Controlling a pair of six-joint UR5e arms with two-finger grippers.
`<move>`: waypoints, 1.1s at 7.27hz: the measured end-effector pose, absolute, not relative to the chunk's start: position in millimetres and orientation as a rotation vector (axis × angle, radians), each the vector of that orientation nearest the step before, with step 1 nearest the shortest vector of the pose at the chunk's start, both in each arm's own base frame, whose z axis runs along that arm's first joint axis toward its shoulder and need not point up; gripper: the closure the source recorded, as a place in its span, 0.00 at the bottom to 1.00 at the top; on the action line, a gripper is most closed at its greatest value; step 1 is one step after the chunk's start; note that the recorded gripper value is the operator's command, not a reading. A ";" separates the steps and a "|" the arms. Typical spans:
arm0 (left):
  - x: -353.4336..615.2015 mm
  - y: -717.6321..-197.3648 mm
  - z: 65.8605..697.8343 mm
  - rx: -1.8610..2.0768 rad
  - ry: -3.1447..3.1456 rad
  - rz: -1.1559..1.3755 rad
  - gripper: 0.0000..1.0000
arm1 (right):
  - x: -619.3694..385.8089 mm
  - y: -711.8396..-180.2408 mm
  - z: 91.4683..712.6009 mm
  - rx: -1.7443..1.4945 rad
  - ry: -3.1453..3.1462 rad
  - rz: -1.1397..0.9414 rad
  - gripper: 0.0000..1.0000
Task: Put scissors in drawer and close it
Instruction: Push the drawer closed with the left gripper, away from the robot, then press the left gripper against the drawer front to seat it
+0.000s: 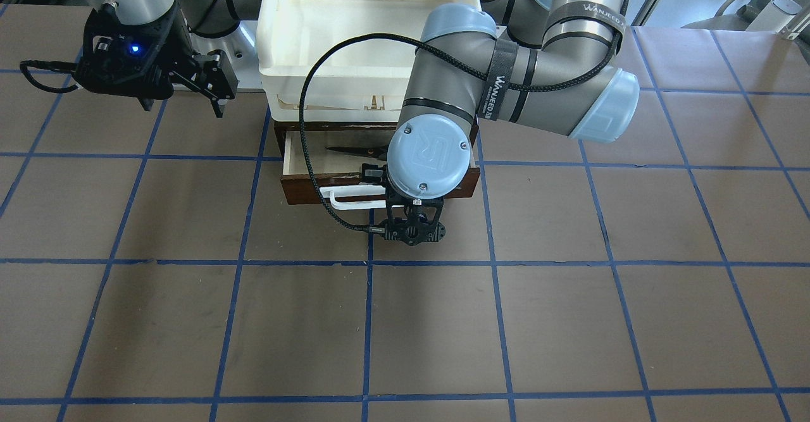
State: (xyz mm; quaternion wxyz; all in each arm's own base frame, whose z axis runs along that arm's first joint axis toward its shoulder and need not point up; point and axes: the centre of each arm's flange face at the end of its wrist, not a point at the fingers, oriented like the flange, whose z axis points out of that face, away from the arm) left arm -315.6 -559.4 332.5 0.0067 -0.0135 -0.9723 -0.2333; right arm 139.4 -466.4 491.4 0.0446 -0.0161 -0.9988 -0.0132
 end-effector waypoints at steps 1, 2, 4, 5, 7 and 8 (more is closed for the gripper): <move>-315.1 -561.1 335.7 -0.041 -3.041 -0.715 0.00 | 139.6 -466.4 491.3 -0.048 -3.052 -0.042 0.00; -315.7 -567.4 338.5 -0.042 -3.043 -0.666 0.00 | 139.7 -466.2 491.0 -0.048 -3.051 -0.043 0.00; -304.1 -600.6 331.2 -0.014 -3.048 -0.482 0.00 | 139.2 -466.1 490.4 -0.049 -3.049 -0.048 0.00; -295.4 -617.4 327.3 0.007 -3.045 -0.393 0.00 | 139.1 -466.0 490.2 -0.049 -3.049 -0.050 0.00; -293.1 -629.8 314.6 0.017 -3.047 -0.347 0.00 | 138.8 -465.8 490.0 -0.047 -3.046 -0.052 0.00; -295.3 -630.8 304.7 0.021 -3.048 -0.366 0.00 | 138.7 -465.8 490.0 -0.047 -3.046 -0.053 0.00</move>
